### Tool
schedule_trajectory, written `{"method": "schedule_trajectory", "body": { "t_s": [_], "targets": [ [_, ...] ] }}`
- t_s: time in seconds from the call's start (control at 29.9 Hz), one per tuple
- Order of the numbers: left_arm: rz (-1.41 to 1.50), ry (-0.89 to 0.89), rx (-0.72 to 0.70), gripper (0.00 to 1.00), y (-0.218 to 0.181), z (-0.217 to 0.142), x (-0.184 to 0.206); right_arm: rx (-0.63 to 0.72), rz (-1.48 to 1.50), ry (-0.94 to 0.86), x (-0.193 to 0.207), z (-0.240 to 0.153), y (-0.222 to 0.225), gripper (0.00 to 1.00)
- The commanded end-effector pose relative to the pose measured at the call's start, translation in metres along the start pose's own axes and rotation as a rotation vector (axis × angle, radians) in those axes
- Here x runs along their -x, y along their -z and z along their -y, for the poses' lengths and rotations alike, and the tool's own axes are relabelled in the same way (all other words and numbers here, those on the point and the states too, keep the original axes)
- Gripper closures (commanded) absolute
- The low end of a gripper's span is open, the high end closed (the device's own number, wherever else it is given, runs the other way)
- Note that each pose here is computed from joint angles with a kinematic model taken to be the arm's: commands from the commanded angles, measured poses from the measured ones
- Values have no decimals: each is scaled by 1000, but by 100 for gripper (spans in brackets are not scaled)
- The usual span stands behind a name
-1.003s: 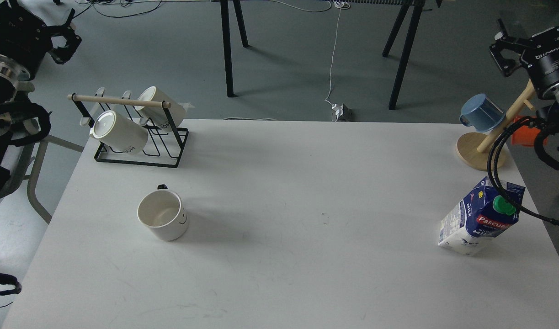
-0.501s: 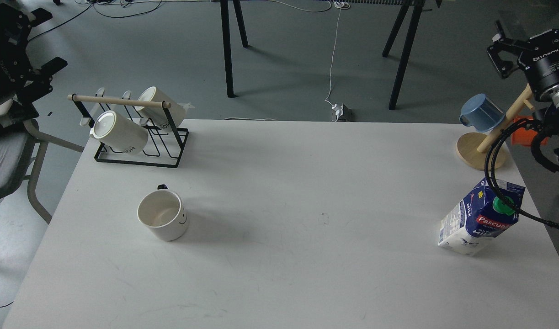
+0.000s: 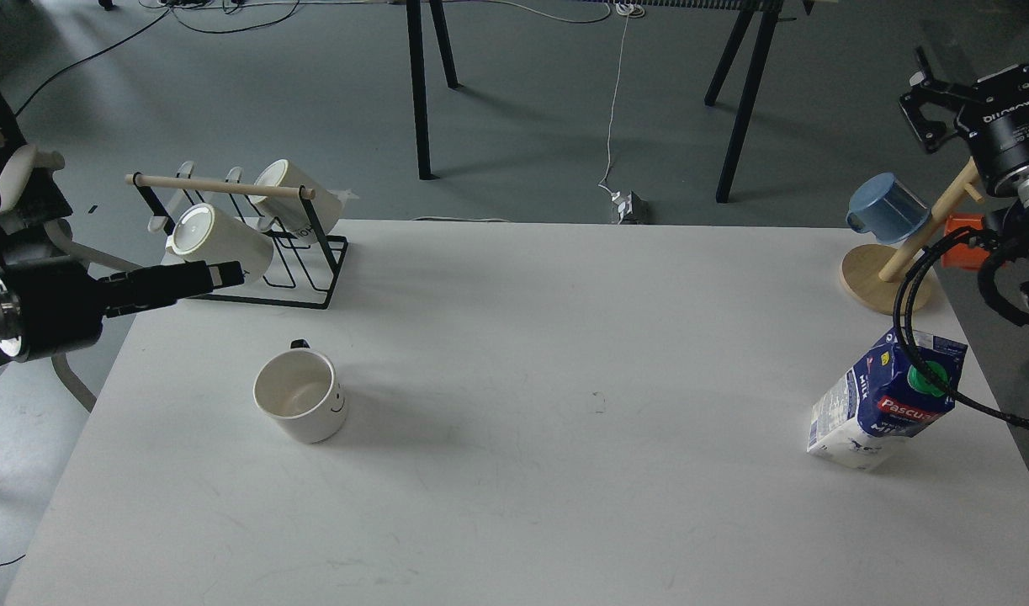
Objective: Place cup and milk with both arms
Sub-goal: 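Lower the left gripper and grasp the white mug by its rim, then lift the white mug with the left gripper and carry it forward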
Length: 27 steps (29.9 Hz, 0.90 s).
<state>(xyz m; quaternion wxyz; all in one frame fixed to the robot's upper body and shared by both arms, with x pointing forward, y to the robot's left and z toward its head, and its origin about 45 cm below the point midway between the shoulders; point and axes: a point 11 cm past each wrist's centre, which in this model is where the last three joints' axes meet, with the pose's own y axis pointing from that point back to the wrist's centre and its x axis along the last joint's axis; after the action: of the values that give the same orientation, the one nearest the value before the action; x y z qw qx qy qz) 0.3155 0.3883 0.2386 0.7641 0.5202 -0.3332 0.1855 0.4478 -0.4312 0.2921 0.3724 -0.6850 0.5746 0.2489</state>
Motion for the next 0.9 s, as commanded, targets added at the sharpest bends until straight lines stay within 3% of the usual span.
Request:
{"method": "schedule_trajectory", "body": {
  "t_s": [0.0, 0.43, 0.87],
  "targets": [
    [317, 28, -56, 11, -3, 29, 18, -6, -2, -13, -4, -2, 3, 1],
    [254, 53, -26, 22, -13, 69, 43, -4, -2, -14, -5, -3, 2, 1],
    [253, 136, -73, 48, 5, 79, 77, 7, 2, -33, -13, -10, -4, 1]
  ]
}}
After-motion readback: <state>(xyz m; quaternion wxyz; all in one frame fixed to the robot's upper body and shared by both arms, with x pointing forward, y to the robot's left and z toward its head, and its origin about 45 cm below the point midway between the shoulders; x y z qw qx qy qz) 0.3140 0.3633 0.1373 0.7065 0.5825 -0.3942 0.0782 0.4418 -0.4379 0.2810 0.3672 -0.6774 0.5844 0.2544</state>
